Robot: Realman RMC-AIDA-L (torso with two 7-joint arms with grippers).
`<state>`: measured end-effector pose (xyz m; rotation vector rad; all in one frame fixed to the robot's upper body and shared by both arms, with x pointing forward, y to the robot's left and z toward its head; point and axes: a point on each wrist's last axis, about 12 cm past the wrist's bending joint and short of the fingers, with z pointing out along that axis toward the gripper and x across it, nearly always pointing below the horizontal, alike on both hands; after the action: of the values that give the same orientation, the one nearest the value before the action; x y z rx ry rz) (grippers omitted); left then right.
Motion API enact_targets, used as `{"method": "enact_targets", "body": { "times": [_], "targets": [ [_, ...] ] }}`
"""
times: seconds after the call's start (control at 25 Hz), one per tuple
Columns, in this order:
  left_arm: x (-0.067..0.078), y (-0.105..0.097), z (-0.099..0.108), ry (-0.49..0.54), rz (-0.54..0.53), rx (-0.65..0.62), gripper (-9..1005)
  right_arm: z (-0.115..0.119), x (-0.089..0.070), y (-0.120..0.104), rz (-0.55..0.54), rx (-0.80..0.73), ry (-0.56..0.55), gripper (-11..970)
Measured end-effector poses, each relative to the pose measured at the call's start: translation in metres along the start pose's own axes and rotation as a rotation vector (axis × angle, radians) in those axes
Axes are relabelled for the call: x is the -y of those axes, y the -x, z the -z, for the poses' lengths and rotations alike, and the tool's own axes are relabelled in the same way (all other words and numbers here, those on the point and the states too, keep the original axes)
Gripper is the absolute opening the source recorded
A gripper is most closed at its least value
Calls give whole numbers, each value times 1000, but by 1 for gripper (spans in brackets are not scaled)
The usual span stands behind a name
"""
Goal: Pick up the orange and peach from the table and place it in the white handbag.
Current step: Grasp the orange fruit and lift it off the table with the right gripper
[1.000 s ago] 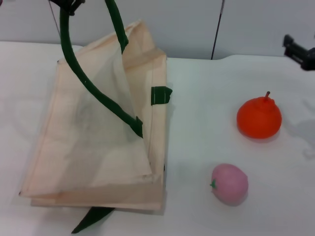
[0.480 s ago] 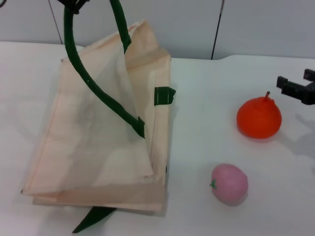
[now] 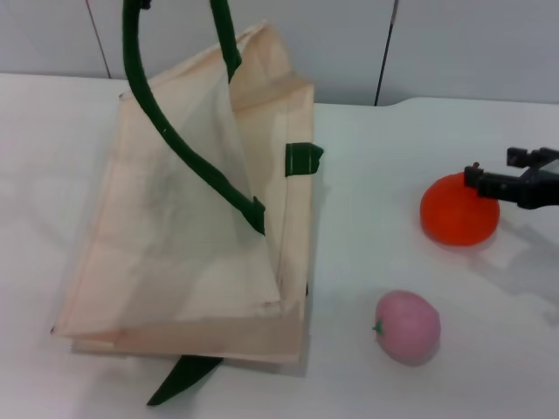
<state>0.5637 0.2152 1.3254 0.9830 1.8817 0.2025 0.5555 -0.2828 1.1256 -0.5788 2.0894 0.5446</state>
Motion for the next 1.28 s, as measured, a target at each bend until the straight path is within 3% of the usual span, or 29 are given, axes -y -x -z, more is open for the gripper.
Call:
{"method": "enact_targets", "body": {
  "times": [0.24,0.36,0.92,1.28],
  "targets": [
    [2,5,0,-13,-9,8,137,-15,3,-6,-35,-38,27,833],
    [3,5,0,-16,-10,8,137,-21,3,-6,-31,-52,41,881],
    [3,6,0,-18,-5,11,137,-48,9,-12,-42,-107,65,883],
    [3,6,-1,-20,-1,6,137,-41,28,-10,-33,-120,-19,884]
  ]
}}
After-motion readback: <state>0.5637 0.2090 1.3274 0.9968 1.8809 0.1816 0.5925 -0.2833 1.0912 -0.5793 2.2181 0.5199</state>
